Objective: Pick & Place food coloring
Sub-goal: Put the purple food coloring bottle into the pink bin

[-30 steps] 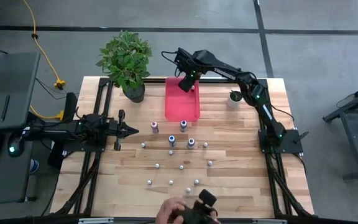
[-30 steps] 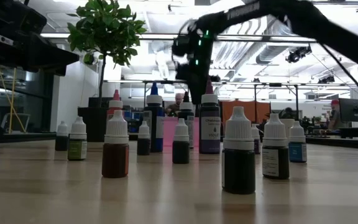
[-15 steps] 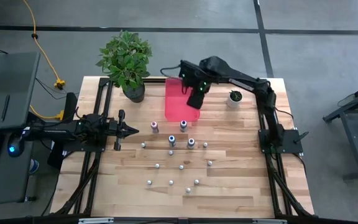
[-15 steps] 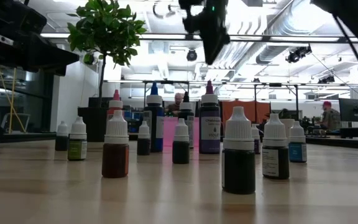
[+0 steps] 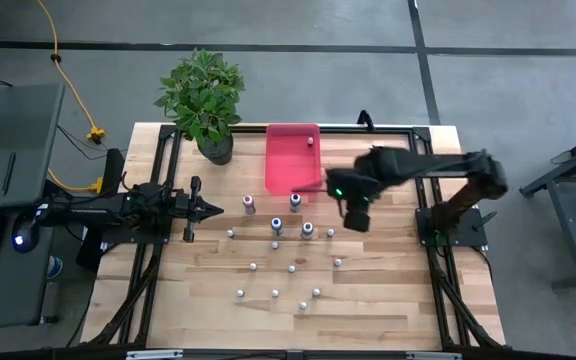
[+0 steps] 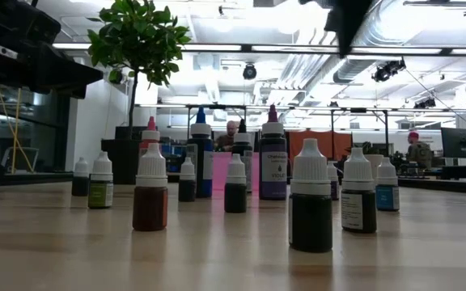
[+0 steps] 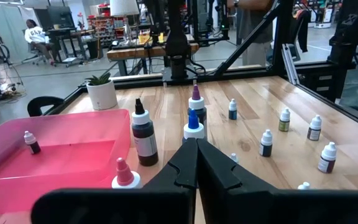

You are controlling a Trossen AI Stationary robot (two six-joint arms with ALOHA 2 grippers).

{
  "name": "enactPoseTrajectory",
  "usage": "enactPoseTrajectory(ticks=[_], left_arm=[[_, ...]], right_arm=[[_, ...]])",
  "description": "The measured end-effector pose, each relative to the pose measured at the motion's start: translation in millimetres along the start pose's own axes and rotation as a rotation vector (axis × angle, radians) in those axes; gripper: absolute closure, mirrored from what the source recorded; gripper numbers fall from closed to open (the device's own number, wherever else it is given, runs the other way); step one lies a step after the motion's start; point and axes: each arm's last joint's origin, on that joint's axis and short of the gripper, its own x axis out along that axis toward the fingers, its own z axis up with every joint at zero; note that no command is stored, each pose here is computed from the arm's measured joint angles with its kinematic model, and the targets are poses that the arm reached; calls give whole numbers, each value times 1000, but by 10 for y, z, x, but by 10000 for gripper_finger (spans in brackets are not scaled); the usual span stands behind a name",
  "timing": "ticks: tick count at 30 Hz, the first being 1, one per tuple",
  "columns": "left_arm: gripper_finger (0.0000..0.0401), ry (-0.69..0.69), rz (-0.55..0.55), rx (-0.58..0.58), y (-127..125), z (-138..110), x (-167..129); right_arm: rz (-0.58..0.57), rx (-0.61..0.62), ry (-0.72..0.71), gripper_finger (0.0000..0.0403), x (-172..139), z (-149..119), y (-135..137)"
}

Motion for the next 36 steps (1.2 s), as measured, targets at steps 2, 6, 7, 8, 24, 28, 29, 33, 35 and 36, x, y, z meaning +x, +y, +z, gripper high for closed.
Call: enactPoseTrajectory(ticks=[2, 6, 7, 8, 24, 28, 29, 33, 35, 36], left_arm=[[401, 0, 0, 0, 0, -1, 0], [401, 0, 0, 0, 0, 0, 0], [401, 1, 0, 0, 0, -2, 0], [401, 0, 0, 0, 0, -1, 0], [401, 0, 0, 0, 0, 0, 0], [401, 1, 0, 0, 0, -1, 0], [401, 1, 0, 0, 0, -1, 0], [401, 0, 0, 0, 0, -1, 0], [401, 0, 0, 0, 0, 0, 0], [401, 0, 0, 0, 0, -1, 0]], right_arm=[[21, 7, -5, 292, 66, -195, 91], [113, 1, 6, 292, 263, -490, 327], [143, -14, 16, 292, 329, -534, 391], [168, -37, 23, 292, 394, -568, 456], [393, -528, -166, 292, 868, -385, 1158], [388, -617, -181, 292, 900, -244, 1286], [387, -641, -189, 292, 894, -208, 1322], [354, -733, -242, 292, 838, -70, 1486], [350, -774, -248, 292, 837, -19, 1585], [352, -792, -254, 292, 835, 4, 1642]])
